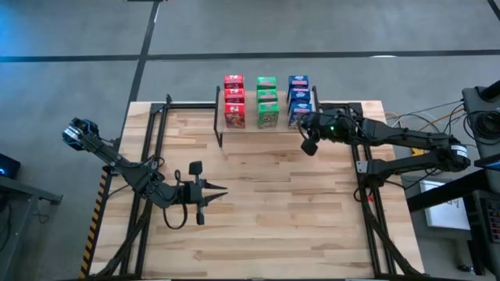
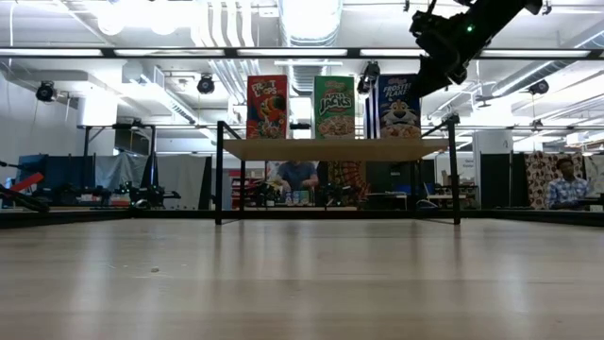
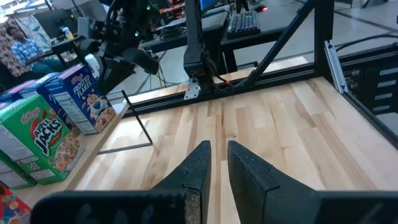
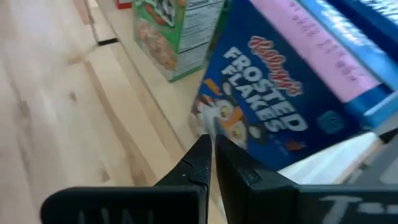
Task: Stack cereal on shelf
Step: Return to Home Position
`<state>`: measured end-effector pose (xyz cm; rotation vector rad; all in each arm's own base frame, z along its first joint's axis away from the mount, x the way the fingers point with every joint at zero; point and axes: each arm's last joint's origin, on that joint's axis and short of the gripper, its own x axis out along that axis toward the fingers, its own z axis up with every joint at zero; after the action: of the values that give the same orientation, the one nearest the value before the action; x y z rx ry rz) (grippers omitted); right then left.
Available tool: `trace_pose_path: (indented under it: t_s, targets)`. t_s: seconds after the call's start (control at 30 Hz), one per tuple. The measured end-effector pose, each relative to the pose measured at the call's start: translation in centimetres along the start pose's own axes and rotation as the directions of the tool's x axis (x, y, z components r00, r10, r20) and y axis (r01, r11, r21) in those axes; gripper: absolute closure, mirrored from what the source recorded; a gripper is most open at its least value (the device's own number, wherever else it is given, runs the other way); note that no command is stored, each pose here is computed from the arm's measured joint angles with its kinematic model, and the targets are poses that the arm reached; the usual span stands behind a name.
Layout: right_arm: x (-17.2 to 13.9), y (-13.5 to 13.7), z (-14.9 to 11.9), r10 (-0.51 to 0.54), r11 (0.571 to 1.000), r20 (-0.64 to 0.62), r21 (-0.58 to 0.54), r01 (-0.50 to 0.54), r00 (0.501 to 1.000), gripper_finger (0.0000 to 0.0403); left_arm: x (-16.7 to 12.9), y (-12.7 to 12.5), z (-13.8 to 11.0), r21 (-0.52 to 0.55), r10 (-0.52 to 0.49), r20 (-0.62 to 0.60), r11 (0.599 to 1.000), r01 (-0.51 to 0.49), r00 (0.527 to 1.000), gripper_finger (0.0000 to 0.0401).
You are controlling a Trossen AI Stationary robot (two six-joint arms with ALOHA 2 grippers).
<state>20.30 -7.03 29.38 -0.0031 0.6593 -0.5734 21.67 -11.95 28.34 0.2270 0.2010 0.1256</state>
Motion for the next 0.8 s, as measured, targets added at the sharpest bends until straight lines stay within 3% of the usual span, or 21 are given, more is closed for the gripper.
trace_pose_path:
  t_s: [0.17, 0.43, 0.63, 0.8]
  targets:
    - [-0.1, 1.0, -0.1, 0.133, 0.991, 0.019, -0.007, -0.133, 0.991, 0.039, -0.3, 0.2, -0.1, 0.061, -0.004, -0.022, 0.998, 0.005, 1.0, 0.0364]
    - [-0.3, 3.6, -1.5, 0.323, 0.944, 0.208, -0.138, -0.3, 0.923, 0.039, -2.5, 2.0, -1.0, 0.086, -0.006, -0.071, 0.996, 0.012, 0.997, 0.0364]
    - [-0.5, 4.4, -3.5, 0.402, 0.914, 0.35, -0.206, -0.35, 0.846, 0.039, -5.1, 4.2, -3.2, 0.023, -0.002, -0.02, 1.0, 0.002, 1.0, 0.0364]
    - [-0.9, 4.2, -5.0, 0.437, 0.899, 0.439, -0.238, -0.367, 0.785, 0.039, -7.2, 6.0, -4.3, -0.061, 0.016, 0.09, 0.998, -0.01, 0.996, 0.0364]
